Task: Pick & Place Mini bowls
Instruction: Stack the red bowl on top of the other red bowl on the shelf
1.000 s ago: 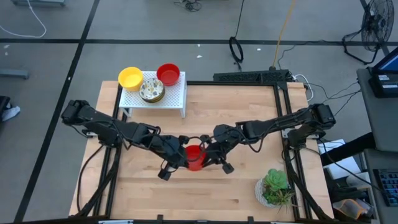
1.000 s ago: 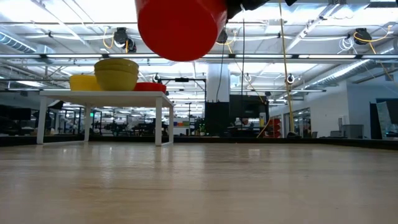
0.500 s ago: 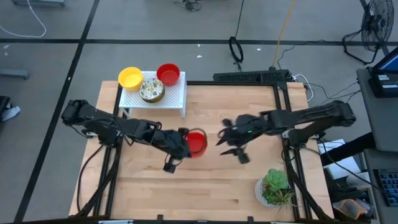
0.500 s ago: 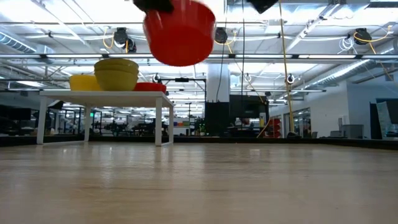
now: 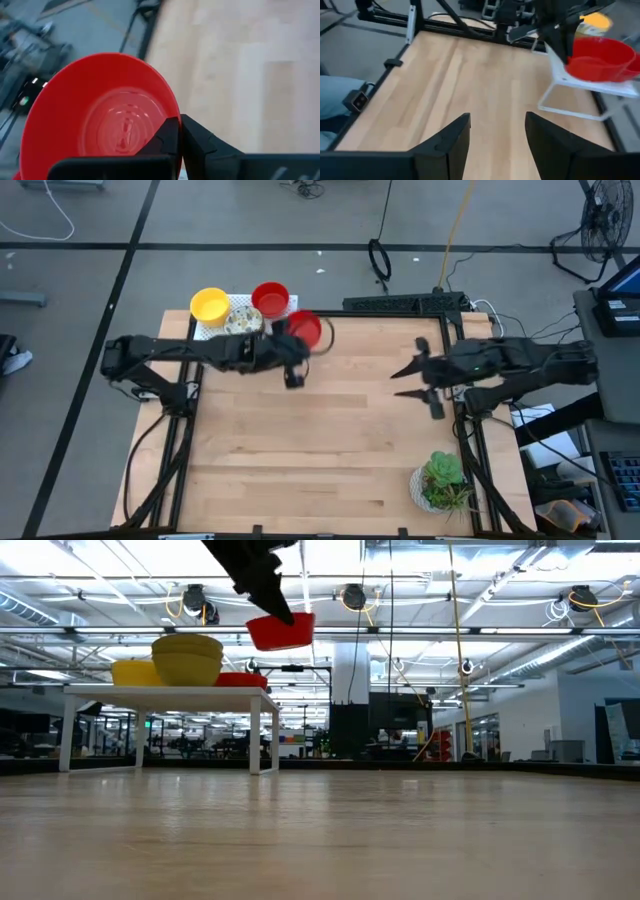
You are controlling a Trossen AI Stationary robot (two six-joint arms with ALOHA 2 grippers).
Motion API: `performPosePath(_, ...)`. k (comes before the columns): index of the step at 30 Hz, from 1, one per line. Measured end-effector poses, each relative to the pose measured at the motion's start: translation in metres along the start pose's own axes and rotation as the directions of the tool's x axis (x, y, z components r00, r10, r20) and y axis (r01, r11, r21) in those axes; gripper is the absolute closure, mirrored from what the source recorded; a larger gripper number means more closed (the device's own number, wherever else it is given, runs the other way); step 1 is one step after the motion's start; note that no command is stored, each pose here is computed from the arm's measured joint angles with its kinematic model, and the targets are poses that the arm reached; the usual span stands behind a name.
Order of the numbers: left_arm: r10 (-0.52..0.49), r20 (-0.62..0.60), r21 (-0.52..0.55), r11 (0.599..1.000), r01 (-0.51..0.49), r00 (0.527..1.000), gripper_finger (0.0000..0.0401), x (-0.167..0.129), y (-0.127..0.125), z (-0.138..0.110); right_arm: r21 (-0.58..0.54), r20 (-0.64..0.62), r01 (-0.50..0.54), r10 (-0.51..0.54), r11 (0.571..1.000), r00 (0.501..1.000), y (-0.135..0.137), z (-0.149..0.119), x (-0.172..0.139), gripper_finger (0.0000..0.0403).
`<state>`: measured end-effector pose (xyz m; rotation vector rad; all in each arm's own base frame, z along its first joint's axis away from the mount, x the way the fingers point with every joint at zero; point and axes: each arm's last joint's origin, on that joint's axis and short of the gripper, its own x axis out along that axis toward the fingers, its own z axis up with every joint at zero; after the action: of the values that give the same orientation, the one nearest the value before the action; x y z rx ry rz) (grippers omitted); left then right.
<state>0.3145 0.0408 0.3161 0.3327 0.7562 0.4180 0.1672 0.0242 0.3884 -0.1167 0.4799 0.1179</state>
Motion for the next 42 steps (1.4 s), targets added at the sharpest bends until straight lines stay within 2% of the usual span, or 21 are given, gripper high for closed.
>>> performPosePath(5,0.141,-0.029,-0.059,0.988,-0.143,0.99,0.0379,0.007,0.046,0.0,0.0,0.041,0.013,-0.013,1.0,0.999,-0.001,-0.01,-0.02,0.0226)
performPosePath(10,0.235,-0.098,-0.114,0.963,-0.246,0.967,0.0392,0.015,0.088,-0.014,-0.005,0.044,0.02,-0.02,1.0,0.999,0.001,-0.035,-0.017,0.0231)
performPosePath(12,0.266,-0.134,-0.139,0.949,-0.284,0.955,0.0395,0.018,0.104,-0.022,-0.024,0.049,0.058,-0.057,0.998,0.997,0.001,-0.046,-0.013,0.023)
performPosePath(15,0.275,-0.181,-0.167,0.938,-0.305,0.944,0.0385,0.021,0.122,-0.034,-0.061,0.069,0.128,-0.124,0.99,0.99,0.0,-0.062,-0.006,0.0228)
performPosePath(19,0.21,-0.191,-0.247,0.935,-0.254,0.959,0.0381,0.023,0.139,-0.047,-0.1,0.12,0.188,-0.175,0.977,0.977,0.0,-0.079,0.003,0.0228)
performPosePath(22,0.193,-0.19,-0.282,0.928,-0.242,0.963,0.0394,0.024,0.149,-0.053,-0.114,0.157,0.196,-0.177,0.974,0.972,0.002,-0.09,0.008,0.023)
performPosePath(25,0.173,-0.185,-0.313,0.923,-0.225,0.967,0.039,0.024,0.154,-0.056,-0.114,0.181,0.199,-0.176,0.973,0.967,0.003,-0.101,0.012,0.0231)
performPosePath(29,0.129,-0.177,-0.335,0.924,-0.183,0.976,0.0377,0.024,0.154,-0.058,-0.087,0.228,0.204,-0.18,0.975,0.957,0.004,-0.117,0.019,0.0231)
performPosePath(33,0.093,-0.197,-0.334,0.93,-0.156,0.976,0.0383,0.024,0.152,-0.061,-0.052,0.299,0.211,-0.186,0.976,0.936,0.006,-0.133,0.03,0.0232)
performPosePath(37,0.085,-0.202,-0.334,0.931,-0.15,0.976,0.0395,0.024,0.151,-0.062,-0.036,0.386,0.224,-0.194,0.974,0.902,0.007,-0.145,0.038,0.0232)
performPosePath(42,0.083,-0.203,-0.337,0.93,-0.149,0.976,0.037,0.024,0.151,-0.062,-0.012,0.5,0.243,-0.204,0.97,0.842,0.009,-0.162,0.047,0.0232)
